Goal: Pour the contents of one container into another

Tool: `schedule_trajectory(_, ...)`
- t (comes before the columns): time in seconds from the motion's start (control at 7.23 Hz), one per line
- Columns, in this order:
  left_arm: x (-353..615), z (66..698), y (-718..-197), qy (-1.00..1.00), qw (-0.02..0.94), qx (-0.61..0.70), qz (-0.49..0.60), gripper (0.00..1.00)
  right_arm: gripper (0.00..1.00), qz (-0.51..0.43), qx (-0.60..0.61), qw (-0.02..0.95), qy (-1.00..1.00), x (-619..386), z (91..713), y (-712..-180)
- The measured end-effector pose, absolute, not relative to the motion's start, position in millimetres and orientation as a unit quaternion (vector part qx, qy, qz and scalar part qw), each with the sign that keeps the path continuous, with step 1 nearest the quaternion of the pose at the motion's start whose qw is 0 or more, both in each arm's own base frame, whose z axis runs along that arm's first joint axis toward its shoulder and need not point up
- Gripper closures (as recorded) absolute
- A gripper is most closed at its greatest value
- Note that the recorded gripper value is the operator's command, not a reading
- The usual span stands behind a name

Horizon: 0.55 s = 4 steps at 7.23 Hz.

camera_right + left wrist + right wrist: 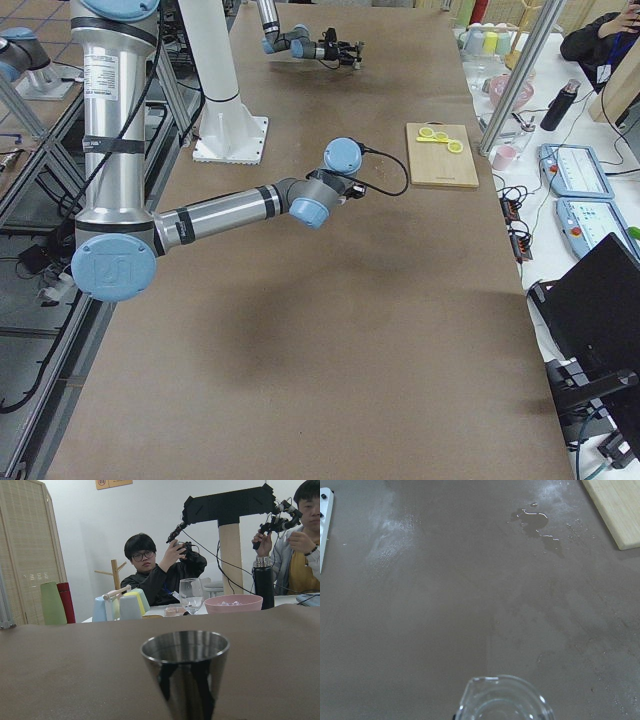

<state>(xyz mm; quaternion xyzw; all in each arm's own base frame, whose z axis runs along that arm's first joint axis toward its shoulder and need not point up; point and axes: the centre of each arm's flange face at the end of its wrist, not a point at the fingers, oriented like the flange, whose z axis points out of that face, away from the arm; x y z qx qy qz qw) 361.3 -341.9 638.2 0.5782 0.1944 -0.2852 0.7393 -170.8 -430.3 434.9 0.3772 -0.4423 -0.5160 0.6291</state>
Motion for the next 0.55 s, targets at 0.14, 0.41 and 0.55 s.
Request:
schedule_trajectory(0.14,361.9,636.5,-343.4,0.196,0.739,0.577,-0.287,0.44,1.0,-0.515,0.379,0.629,-0.442,-168.6,433.2,-430.1)
schedule_trajectory(0.41,364.8,631.0,-344.9,0.201,0.738,0.575,-0.291,0.71,1.0,-0.519,0.375,0.628,-0.442,-176.7,434.9,-429.9)
schedule_trajectory(0.55,365.4,629.1,-345.1,0.203,0.737,0.575,-0.292,0.91,1.0,-0.522,0.374,0.627,-0.442,-180.8,434.3,-430.1)
